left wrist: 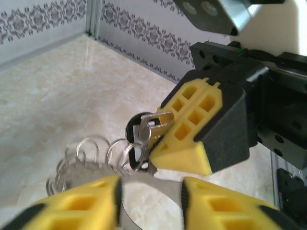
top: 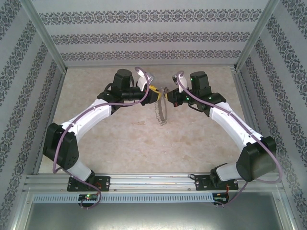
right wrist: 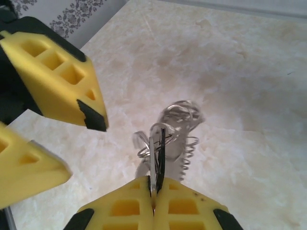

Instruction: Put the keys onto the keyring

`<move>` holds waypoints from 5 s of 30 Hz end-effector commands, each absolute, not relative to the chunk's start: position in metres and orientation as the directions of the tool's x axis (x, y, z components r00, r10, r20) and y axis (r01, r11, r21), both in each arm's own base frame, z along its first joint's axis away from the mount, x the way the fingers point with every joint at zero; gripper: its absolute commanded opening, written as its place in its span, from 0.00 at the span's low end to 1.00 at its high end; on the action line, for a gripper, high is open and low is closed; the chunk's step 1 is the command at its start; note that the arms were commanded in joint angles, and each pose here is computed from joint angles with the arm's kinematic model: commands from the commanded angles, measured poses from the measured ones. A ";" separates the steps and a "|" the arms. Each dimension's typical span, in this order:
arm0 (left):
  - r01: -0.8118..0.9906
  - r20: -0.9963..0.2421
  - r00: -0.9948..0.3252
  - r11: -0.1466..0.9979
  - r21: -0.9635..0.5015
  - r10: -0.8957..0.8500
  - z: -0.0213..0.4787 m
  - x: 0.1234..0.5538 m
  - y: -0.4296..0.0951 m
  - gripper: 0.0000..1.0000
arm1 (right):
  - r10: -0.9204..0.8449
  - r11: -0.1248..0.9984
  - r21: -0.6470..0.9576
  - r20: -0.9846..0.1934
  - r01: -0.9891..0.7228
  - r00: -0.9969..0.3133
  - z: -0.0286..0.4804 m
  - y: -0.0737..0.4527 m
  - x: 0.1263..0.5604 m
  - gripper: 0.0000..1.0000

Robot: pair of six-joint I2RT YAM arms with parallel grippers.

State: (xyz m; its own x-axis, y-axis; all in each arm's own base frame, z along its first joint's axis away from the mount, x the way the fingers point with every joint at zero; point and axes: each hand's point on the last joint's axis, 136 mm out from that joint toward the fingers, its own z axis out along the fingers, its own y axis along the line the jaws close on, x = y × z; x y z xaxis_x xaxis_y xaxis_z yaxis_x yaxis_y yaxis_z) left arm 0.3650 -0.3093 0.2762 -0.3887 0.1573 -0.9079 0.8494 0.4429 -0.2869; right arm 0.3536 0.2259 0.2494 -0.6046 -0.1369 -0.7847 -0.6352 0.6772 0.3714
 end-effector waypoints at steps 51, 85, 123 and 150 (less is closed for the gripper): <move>0.514 -0.910 -0.365 0.773 -0.372 -0.195 0.294 0.396 -0.188 0.67 | -0.199 0.855 0.346 -0.468 -0.386 -0.861 0.085 0.222 0.384 0.00; 0.530 -0.885 -0.422 0.738 -0.417 -0.197 0.298 0.393 -0.197 0.88 | -0.149 0.714 0.549 -0.488 -0.435 -0.860 0.145 0.224 0.271 0.80; -0.023 -0.965 -0.260 0.999 0.035 0.028 0.124 0.378 0.001 1.00 | -0.024 0.986 -0.081 -0.932 0.144 -0.362 0.126 -0.004 0.391 0.98; 0.018 -0.933 -0.359 1.000 -0.020 -0.012 0.085 0.401 0.004 1.00 | 0.021 1.000 0.019 -0.957 0.007 -0.289 0.107 0.004 0.398 0.98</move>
State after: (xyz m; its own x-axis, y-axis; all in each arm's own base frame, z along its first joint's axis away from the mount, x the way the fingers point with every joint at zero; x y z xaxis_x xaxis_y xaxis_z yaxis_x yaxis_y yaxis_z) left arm 0.3998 0.0027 0.0856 -0.3509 -0.0003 -0.9364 0.0139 0.9999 -0.0055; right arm 0.3936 -0.0011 0.0979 -0.3098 0.0236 -0.9505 0.0252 0.9995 0.0166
